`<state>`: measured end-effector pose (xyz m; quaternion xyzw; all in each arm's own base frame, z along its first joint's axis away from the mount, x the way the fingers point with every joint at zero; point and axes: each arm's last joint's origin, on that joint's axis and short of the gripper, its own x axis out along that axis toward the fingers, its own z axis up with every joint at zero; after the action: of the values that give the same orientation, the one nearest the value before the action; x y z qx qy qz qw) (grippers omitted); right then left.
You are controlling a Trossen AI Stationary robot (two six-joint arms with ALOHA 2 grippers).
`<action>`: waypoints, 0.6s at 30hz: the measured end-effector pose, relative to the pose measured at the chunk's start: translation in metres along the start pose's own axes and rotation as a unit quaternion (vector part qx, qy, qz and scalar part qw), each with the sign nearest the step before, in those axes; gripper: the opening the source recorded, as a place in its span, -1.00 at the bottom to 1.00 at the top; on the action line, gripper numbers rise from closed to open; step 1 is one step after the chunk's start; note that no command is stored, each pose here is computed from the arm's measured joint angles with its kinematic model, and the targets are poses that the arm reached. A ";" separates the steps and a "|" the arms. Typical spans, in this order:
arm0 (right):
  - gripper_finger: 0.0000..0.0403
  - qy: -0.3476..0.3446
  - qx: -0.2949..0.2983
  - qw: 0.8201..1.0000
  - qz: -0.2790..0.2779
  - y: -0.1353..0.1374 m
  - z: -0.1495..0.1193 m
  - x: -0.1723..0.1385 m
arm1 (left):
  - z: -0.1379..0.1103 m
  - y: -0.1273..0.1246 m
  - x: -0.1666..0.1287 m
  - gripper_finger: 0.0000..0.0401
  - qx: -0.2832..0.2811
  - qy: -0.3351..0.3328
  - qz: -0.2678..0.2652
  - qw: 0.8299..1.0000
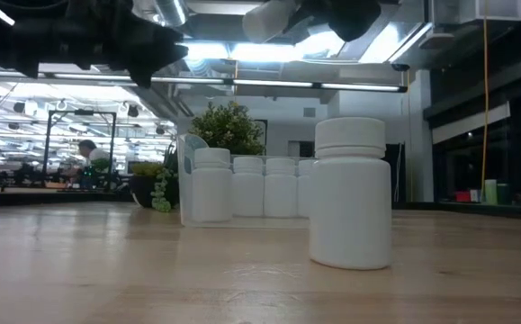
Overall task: Pick and place pill bottles into a basket
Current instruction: Put the right pill bottle into the bin
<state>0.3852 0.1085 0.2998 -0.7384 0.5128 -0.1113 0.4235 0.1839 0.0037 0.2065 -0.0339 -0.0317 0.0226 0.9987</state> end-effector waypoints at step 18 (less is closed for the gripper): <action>-0.23 -0.001 -0.005 1.000 -0.001 0.000 0.000 -0.001 | 0.040 -0.004 0.044 0.09 -0.022 0.085 -0.002 0.996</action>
<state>0.3850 0.1092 0.2997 -0.7408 0.5125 -0.1085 0.4205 0.2251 0.0043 0.2489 -0.0576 0.0528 0.0165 0.9968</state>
